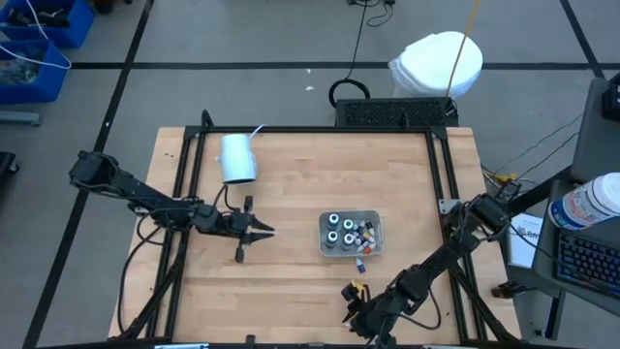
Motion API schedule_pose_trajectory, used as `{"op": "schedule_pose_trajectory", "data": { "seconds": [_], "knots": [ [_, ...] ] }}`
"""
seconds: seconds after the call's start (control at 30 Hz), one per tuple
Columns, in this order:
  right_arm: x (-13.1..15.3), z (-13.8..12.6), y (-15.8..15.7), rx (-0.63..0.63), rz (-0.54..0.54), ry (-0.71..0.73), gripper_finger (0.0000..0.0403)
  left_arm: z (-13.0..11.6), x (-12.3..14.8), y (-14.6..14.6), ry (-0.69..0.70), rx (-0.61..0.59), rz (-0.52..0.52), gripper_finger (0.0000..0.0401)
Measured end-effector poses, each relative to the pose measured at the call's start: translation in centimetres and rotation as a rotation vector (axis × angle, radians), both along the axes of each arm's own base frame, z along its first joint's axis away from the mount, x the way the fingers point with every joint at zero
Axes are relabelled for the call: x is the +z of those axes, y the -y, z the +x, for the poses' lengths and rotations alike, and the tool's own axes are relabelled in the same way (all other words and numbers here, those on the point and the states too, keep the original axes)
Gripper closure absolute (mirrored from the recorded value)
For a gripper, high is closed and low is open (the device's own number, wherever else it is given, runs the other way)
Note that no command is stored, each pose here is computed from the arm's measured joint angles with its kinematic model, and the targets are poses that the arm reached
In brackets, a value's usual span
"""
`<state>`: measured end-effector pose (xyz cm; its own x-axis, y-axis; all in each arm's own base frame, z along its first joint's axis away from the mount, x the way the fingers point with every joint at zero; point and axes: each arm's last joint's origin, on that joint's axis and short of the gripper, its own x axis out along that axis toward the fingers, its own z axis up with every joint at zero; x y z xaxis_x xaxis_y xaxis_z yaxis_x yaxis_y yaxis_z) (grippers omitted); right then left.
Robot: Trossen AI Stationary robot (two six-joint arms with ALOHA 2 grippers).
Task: Pick & Place food coloring
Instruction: Put the orange food coloring bottle into the gray bin
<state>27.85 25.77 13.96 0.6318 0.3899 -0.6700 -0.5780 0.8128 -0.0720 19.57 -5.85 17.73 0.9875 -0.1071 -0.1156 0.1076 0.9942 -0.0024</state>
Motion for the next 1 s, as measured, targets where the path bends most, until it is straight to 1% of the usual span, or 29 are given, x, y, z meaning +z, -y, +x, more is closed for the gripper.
{"op": "schedule_pose_trajectory", "data": {
  "seconds": [0.17, 0.33, 0.6, 0.83, 1.0],
  "knots": [
    [0.05, 0.14, 0.08, 0.0, 0.001, 0.007, 0.0308, 0.0, 0.0, 0.0, 0.0, 0.0, 0.0, 0.0338],
    [-0.44, 0.17, 0.16, -0.005, -0.009, -0.008, 0.0316, 0.0, 0.01, 0.0, 0.001, 0.0, -0.001, 0.0338],
    [-0.37, 0.21, 0.14, -0.006, -0.004, -0.004, 0.0308, 0.0, 0.01, 0.0, 0.0, 0.0, -0.004, 0.0338],
    [-0.39, 0.2, 0.17, -0.038, 0.023, -0.024, 0.0305, 0.0, 0.01, 0.0, 0.0, 0.0, -0.004, 0.0338],
    [-0.42, 0.33, 0.36, -0.061, 0.035, -0.035, 0.0289, 0.0, 0.01, 0.0, 0.0, 0.0, -0.004, 0.0338]
  ]
}}
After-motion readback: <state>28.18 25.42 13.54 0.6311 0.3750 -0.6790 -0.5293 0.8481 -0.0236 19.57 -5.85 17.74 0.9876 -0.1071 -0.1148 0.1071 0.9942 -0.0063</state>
